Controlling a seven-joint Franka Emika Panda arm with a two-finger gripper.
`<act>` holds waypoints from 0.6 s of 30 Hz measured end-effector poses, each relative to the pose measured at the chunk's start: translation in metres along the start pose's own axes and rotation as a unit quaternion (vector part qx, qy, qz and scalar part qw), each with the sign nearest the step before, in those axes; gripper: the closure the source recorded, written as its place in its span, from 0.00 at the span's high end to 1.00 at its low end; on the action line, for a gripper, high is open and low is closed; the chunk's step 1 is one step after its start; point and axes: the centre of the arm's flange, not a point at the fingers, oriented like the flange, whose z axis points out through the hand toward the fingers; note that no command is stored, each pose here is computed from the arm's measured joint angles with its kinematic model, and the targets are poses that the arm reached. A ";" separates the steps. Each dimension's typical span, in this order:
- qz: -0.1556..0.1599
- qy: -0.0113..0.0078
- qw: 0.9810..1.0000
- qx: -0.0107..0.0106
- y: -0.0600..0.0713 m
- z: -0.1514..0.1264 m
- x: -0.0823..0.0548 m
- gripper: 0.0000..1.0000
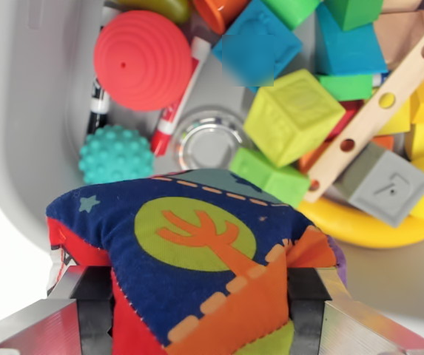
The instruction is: Pick an object from the bin
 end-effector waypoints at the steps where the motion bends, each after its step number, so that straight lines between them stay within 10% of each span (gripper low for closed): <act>1: 0.000 0.000 1.000 0.000 0.000 -0.004 0.000 0.00; 18: 0.000 0.000 1.000 -0.001 0.000 -0.058 -0.001 0.00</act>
